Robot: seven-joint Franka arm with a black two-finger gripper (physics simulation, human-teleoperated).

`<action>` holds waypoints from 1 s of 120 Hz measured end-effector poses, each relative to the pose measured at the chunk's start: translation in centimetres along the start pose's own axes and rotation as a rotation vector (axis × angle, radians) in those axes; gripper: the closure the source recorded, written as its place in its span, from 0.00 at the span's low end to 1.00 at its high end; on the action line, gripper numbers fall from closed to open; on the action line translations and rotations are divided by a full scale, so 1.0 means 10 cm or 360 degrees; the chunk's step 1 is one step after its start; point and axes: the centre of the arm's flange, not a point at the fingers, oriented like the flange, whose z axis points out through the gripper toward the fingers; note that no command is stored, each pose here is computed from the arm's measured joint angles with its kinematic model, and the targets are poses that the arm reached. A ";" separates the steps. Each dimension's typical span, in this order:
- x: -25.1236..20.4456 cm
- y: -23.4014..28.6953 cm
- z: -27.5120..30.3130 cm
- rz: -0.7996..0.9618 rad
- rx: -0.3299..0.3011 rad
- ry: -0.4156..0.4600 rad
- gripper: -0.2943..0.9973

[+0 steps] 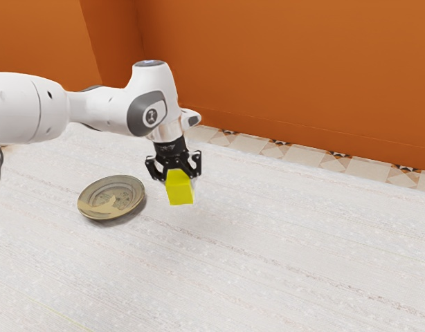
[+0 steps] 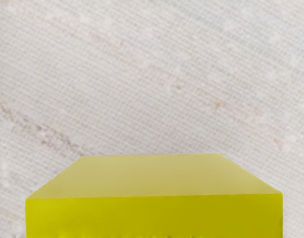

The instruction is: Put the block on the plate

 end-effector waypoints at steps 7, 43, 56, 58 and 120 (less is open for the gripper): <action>0.05 -0.19 -0.12 -0.0044 0.0012 -0.0014 0.46; 0.36 -1.14 -0.26 -0.0224 0.0067 -0.0102 0.46; 0.45 -1.41 -0.29 -0.0254 0.0083 -0.0103 0.46; 0.47 -1.43 -0.30 -0.0254 0.0088 -0.0101 0.46; 1.11 -2.48 0.37 -0.0411 0.0154 -0.0189 0.46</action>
